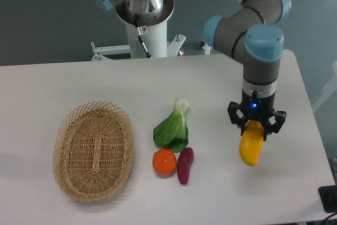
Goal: Pick up the mango from the table
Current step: 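Lift the grasped mango up off the table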
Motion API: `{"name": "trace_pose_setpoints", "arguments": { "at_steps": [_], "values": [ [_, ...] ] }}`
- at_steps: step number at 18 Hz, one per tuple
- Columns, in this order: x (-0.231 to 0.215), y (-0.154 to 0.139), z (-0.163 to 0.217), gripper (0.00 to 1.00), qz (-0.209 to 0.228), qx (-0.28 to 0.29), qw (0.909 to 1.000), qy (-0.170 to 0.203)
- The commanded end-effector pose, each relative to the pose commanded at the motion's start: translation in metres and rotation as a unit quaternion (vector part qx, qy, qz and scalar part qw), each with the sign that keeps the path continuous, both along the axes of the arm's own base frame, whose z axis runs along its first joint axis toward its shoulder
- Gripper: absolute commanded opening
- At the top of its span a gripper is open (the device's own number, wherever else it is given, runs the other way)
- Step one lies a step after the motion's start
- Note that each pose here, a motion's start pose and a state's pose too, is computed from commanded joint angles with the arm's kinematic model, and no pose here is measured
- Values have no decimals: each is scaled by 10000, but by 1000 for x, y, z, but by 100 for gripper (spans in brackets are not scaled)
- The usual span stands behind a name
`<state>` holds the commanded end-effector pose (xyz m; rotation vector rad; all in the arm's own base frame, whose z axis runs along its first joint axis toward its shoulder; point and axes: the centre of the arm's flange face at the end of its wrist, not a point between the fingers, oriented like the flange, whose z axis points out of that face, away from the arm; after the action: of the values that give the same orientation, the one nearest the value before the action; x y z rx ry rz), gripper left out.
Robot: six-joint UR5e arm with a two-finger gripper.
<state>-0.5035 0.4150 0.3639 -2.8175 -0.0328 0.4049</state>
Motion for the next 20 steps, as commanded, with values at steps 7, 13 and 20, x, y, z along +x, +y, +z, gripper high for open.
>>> {"name": "trace_pose_setpoints", "arguments": {
  "at_steps": [7,13,20],
  "values": [
    [-3,-18,36,44,19,295,9991,-303],
    [-2,-21,39,43,56,373,9987,-337],
    [2,-19,46,44,120,440,9984,-333]
  ]
}}
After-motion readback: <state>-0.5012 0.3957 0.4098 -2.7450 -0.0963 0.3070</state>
